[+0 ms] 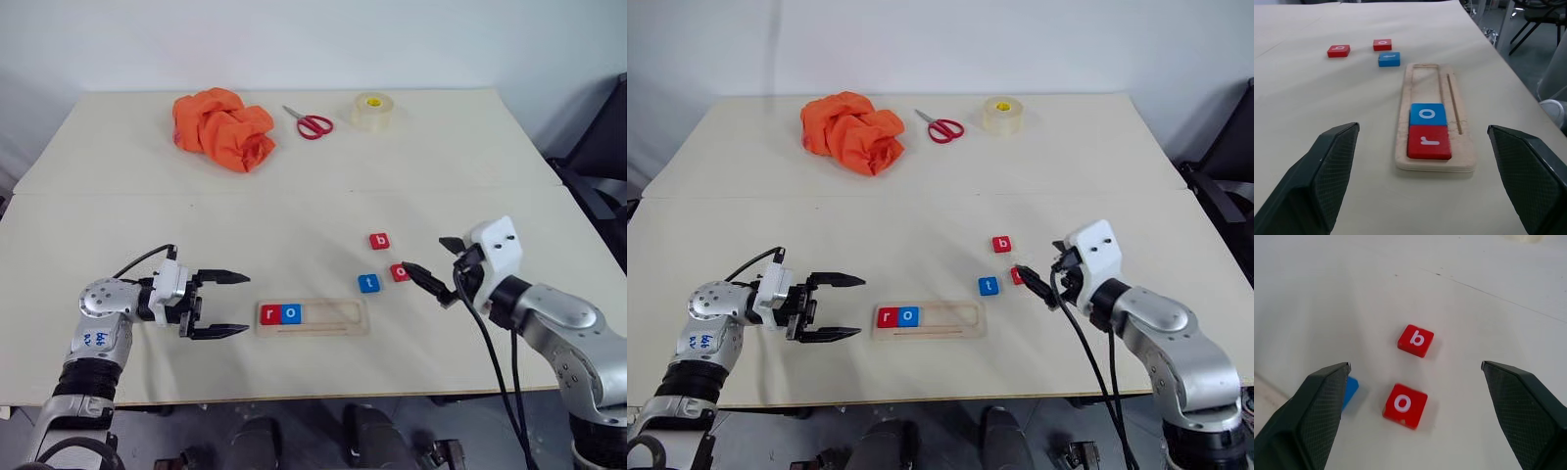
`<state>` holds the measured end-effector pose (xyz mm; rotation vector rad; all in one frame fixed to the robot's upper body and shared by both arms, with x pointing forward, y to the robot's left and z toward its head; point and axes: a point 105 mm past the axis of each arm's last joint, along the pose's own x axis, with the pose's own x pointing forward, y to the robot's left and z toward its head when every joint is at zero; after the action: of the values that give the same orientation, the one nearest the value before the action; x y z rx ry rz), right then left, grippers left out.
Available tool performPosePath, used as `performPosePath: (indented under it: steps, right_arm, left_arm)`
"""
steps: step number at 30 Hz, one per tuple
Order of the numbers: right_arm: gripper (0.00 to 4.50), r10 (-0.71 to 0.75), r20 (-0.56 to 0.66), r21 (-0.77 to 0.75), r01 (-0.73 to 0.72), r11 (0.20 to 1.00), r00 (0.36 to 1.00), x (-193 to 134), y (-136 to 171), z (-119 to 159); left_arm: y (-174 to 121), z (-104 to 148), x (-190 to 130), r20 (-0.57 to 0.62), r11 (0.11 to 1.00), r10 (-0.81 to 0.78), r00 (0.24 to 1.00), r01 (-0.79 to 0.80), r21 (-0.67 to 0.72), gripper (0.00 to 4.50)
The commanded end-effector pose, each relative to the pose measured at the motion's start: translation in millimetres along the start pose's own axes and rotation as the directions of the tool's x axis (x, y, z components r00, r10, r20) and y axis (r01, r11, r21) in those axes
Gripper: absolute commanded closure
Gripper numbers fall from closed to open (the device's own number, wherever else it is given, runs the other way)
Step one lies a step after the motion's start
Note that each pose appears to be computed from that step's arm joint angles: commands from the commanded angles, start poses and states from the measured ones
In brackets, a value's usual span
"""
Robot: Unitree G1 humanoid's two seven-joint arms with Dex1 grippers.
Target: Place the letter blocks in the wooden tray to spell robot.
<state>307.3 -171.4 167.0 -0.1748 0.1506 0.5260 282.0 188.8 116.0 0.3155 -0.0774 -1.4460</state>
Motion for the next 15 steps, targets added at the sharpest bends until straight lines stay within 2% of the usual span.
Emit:
performPosePath:
  steps: [1, 6, 10, 15]
  right_arm:
    - [0.0, -0.027, 0.005, 0.039, 0.027, 0.999, 1.0, 23.8, 4.2, 3.1]
    - [0.0, -0.102, -0.013, 0.058, 0.102, 0.993, 0.995, 65.2, 1.4, -5.5]
    - [0.0, -0.17, -0.039, 0.054, 0.172, 0.984, 0.985, 82.7, -4.7, -14.7]
    - [0.0, -0.187, -0.044, 0.051, 0.189, 0.981, 0.981, 94.8, -1.6, -21.7]
  left_arm:
    - [-10.5, 8.6, 2.0, 0.044, 0.997, -0.072, 0.996, 0.071, 0.03, 0.04]
    - [-16.0, 9.5, 2.4, 0.052, 0.998, -0.054, 0.997, 0.052, 0.029, 0.04]
    - [-21.1, 11.1, 1.2, 0.05, 0.999, -0.034, 0.998, 0.033, 0.029, 0.04]
    - [-27.2, 11.9, -1.3, 0.048, 1.0, -0.009, 0.999, 0.008, 0.023, 0.04]
